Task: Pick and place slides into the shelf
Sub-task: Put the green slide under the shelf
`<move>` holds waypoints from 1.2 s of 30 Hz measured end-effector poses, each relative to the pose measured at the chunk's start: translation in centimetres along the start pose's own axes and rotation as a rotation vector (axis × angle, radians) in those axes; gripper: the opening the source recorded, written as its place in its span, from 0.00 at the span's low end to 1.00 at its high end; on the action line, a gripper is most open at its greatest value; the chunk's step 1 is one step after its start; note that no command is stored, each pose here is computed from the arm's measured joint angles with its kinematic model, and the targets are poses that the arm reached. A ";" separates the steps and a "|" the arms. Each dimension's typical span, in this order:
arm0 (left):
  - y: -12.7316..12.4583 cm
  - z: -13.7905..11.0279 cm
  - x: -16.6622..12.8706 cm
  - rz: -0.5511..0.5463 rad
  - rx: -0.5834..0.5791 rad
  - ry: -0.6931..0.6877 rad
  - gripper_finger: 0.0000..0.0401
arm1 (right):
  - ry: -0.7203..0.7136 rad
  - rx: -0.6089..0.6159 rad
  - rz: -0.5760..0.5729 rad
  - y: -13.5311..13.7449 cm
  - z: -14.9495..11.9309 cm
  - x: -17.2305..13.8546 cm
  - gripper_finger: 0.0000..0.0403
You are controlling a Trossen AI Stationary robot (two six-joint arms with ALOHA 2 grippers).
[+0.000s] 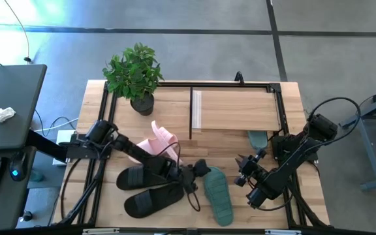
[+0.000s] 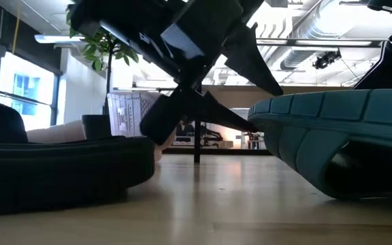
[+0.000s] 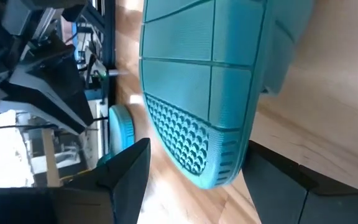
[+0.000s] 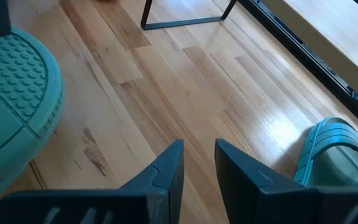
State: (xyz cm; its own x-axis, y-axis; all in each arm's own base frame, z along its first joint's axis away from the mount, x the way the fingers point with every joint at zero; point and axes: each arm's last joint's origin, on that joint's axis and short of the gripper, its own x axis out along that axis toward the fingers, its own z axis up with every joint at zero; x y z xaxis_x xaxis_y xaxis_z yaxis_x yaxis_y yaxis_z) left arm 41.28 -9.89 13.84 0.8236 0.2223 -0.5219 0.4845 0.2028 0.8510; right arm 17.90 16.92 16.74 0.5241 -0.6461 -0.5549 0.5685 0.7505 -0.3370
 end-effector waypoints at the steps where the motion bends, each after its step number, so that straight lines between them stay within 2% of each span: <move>1: 0.1 -0.1 0.1 -0.008 -0.013 -0.017 0.58 | 0.000 0.000 0.000 0.0 0.0 0.0 0.20; 4: 0.1 -0.2 0.2 -0.019 -0.038 -0.041 0.57 | 0.000 0.000 0.000 0.0 0.0 0.0 0.20; 7: 0.1 -0.2 0.2 -0.015 -0.038 -0.033 0.52 | 0.000 0.000 0.000 0.0 0.0 0.0 0.20; 13: 0.1 -0.1 0.2 -0.029 -0.041 -0.069 0.28 | -0.001 0.000 0.000 0.0 0.0 0.0 0.20; 18: 0.1 -0.1 0.1 -0.030 -0.093 -0.081 0.08 | -0.001 0.001 0.000 0.0 0.0 0.0 0.20; 29: 0.0 0.2 0.0 -0.023 -0.211 -0.050 0.07 | -0.001 0.000 0.000 0.0 0.0 0.0 0.20; 36: 0.9 3.2 -1.5 0.014 -0.178 -0.002 0.07 | -0.020 -0.001 -0.002 0.0 0.1 0.0 0.20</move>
State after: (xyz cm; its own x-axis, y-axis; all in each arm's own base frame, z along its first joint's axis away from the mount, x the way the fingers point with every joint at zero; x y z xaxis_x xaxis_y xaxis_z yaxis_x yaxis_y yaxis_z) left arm 41.43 -13.07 15.56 0.8306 0.2246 -0.5096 0.4132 0.3649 0.8343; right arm 17.93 16.91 16.79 0.5353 -0.6504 -0.5388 0.5692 0.7492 -0.3388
